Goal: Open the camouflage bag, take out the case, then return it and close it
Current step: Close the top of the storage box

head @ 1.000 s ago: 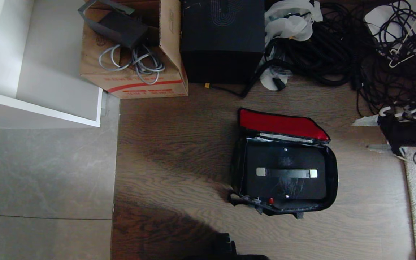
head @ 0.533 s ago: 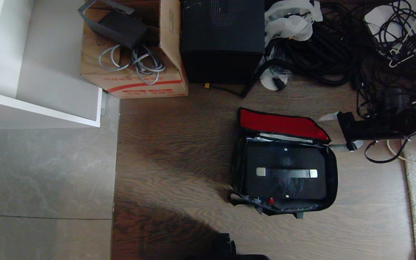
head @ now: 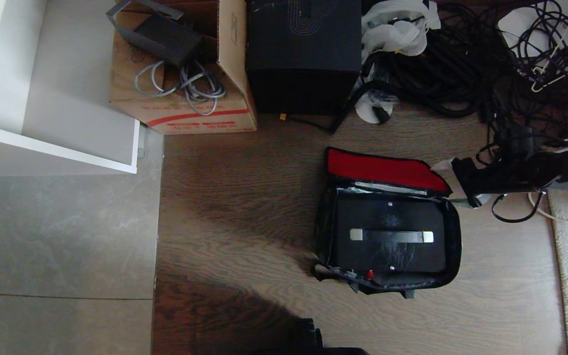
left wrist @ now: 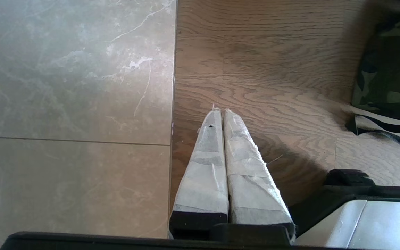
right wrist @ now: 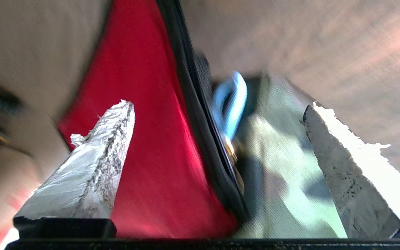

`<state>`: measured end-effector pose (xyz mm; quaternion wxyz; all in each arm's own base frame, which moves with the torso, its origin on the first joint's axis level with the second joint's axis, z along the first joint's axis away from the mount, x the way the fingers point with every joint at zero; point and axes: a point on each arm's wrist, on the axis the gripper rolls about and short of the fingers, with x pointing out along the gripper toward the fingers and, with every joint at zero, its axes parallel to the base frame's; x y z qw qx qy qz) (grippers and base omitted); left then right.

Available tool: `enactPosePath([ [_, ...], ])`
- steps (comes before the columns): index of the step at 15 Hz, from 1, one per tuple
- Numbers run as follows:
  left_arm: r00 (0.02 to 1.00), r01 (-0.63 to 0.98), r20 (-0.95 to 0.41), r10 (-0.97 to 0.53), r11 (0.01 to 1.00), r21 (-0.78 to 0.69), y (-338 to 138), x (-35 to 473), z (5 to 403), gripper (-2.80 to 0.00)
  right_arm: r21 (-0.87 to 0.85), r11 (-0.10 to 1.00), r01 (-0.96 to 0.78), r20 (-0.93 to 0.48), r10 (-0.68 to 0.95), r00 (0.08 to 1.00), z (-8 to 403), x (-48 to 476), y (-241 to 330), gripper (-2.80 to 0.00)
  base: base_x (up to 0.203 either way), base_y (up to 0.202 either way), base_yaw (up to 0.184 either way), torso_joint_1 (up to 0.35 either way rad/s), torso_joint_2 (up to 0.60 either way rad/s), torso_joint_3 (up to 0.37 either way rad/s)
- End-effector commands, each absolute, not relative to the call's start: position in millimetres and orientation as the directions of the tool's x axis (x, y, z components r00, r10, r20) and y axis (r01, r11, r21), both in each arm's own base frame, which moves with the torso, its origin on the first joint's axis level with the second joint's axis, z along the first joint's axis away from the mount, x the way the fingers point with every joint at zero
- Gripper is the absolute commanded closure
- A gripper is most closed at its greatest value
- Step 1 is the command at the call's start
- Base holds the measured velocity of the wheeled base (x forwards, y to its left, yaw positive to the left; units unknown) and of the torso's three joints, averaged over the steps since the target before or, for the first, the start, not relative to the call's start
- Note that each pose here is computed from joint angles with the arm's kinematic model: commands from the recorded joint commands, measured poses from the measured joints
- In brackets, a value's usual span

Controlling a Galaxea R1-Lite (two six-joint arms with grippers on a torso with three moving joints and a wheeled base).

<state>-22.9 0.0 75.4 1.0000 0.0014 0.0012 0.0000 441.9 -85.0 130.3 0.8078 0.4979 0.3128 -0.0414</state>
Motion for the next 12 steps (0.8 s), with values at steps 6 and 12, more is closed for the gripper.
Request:
enactPosePath([
  [6, 1.000, 0.000, -0.002, 0.000, 1.000, 0.003, 0, -23, 76, 0.00, 0.711, 0.639, 0.294, -0.500, 0.165, 0.850, 160, 405, -116, 0.00, 0.000, 0.000, 0.000, 0.000, 0.00, 0.000],
  [12, 1.000, 0.000, -0.003, 0.000, 1.000, 0.003, 0, -23, 75, 0.00, 0.511, 0.833, 0.215, -0.604, 0.170, 0.779, 119, 374, -117, 0.00, 0.000, 0.000, 0.000, 0.000, 0.00, 0.000],
])
